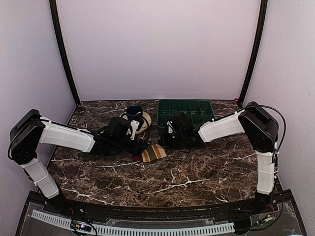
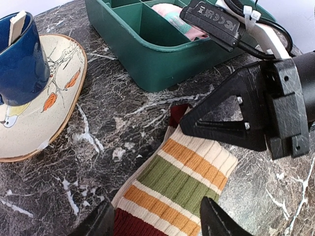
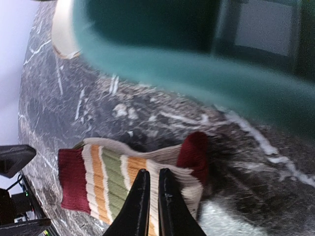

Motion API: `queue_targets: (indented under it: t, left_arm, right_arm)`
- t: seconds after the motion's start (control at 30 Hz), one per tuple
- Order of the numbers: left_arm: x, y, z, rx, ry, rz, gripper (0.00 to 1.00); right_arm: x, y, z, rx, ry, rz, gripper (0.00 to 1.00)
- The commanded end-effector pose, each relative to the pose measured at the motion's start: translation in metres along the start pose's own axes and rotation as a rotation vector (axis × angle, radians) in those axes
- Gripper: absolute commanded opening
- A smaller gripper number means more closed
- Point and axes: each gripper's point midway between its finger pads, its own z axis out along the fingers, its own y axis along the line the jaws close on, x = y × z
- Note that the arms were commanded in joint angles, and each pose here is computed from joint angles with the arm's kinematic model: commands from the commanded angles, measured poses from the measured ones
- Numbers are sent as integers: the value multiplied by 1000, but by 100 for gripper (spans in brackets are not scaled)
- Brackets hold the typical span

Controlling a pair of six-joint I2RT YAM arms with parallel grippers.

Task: Roll the socks
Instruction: Rotate the sock at the center of the board.

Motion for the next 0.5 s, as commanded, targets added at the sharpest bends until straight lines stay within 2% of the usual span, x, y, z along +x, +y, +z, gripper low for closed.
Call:
queue_targets:
  t: [0.0,0.27,0.47]
  left_arm:
    - [5,-5,3,18,12,22,62]
    - [8,-12,5,28,21,38,62]
    - [12,-16,8,30,28,46,61]
  right_arm:
    - [-1,-28,3,91,-25,39,7]
    - [10,-57,1,184,-4,97,6]
    - [15,-60,0,182,9,119,6]
